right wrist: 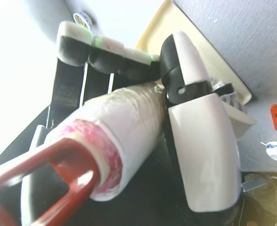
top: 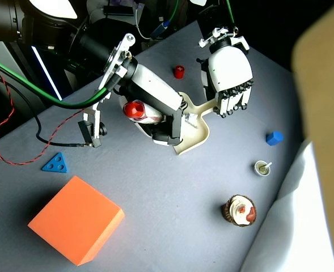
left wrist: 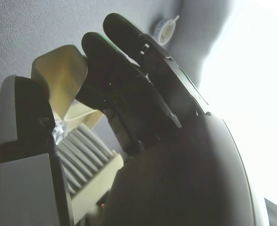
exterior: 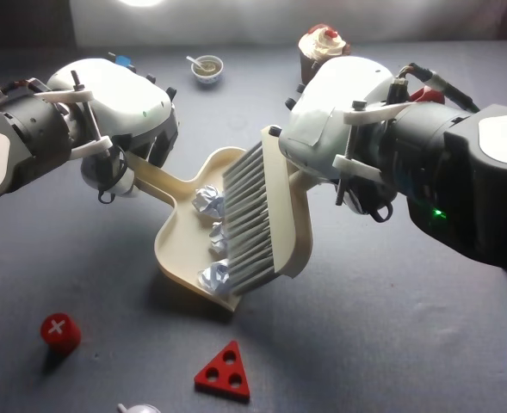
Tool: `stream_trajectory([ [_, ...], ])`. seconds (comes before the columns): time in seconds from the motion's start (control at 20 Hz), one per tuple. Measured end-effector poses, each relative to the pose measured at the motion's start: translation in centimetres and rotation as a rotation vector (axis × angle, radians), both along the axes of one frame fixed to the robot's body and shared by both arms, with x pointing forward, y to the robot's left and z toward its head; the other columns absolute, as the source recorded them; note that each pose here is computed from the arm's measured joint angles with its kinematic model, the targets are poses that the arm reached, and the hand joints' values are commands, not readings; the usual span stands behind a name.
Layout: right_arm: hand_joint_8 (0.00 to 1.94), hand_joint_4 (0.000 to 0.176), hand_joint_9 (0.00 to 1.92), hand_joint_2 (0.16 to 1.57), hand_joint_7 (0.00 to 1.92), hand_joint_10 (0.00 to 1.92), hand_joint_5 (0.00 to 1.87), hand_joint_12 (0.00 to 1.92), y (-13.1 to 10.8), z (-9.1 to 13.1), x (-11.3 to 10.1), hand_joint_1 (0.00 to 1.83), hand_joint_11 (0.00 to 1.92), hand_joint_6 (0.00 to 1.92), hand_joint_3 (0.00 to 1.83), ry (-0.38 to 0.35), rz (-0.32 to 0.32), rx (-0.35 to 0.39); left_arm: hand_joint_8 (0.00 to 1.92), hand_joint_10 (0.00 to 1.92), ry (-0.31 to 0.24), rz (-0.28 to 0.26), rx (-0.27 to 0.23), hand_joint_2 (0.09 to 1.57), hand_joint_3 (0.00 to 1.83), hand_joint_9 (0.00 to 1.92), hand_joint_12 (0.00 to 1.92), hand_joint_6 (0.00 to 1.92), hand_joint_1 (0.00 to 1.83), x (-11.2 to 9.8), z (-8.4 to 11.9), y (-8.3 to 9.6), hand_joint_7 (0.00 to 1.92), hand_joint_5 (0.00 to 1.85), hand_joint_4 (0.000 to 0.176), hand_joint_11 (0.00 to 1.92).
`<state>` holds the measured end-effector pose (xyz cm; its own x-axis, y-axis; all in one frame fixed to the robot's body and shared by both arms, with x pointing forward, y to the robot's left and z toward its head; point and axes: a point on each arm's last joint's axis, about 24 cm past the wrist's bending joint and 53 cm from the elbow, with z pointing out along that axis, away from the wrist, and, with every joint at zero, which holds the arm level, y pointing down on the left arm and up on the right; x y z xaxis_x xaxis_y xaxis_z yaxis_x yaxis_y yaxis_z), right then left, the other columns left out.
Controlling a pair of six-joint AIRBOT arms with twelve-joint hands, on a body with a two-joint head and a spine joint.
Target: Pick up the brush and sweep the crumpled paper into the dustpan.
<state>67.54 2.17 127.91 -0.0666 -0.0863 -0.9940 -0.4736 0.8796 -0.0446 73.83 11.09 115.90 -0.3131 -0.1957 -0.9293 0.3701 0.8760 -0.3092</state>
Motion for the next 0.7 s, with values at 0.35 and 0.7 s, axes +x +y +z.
stream_trajectory([
  [0.35,1.94,0.0,1.0,1.3,0.97,1.92,0.72,1.92,-0.01,0.03,0.01,1.18,1.0,1.92,0.0,-0.002,0.0,-0.001,0.69,0.0,0.0,0.0,0.0,1.08,0.0,1.15,0.6,1.01,1.25,0.0,0.0,0.0,1.08,1.05,0.0,0.84],
  [0.7,1.94,0.0,1.01,1.3,0.98,1.92,0.75,1.92,-0.46,0.3,0.47,1.19,1.01,1.92,0.0,-0.009,-0.015,0.012,0.73,0.0,-0.002,0.005,0.001,1.09,0.0,1.14,0.52,1.01,1.25,0.16,0.04,0.22,1.05,1.05,0.0,0.86],
])
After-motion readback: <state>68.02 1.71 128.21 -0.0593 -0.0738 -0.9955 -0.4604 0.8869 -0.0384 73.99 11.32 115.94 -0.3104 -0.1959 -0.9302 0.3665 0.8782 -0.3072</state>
